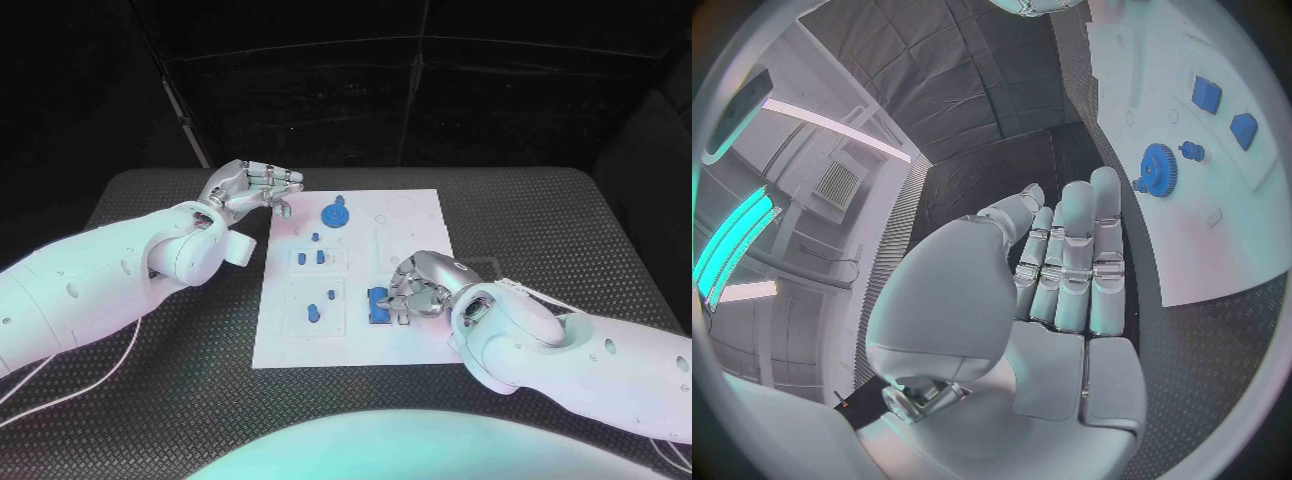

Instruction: Assemble the parts on the task board

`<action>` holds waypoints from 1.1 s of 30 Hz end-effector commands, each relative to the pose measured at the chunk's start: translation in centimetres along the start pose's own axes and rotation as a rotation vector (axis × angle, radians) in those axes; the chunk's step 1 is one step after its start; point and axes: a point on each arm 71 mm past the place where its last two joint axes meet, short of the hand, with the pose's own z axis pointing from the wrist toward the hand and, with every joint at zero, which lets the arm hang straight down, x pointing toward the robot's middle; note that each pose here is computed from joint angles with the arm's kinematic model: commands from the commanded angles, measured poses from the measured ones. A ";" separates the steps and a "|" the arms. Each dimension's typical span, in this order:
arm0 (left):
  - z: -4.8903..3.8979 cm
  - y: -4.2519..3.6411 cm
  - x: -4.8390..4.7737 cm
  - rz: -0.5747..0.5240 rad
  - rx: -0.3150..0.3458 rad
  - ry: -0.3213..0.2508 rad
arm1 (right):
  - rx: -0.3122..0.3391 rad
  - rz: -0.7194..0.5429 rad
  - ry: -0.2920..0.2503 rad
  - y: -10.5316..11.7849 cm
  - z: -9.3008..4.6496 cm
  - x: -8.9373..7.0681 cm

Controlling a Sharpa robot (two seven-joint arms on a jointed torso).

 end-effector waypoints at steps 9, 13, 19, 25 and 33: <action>0.03 -0.11 0.01 -0.006 0.004 0.006 | -0.077 0.150 -0.103 -0.9 -1.0 -2.5; 0.02 -0.10 -0.01 -0.005 0.004 0.006 | -0.049 0.169 -0.106 -2.2 -1.5 -3.7; -0.01 -0.10 -0.05 -0.005 0.005 0.004 | 0.057 0.113 -0.086 -6.1 -2.5 -5.5; 0.00 -0.13 0.08 -0.006 0.006 0.006 | 0.115 -0.019 -0.075 -8.0 -3.3 -6.3; -0.01 -0.09 0.08 -0.006 0.006 0.007 | 0.165 -0.138 -0.018 -8.7 -3.3 -6.0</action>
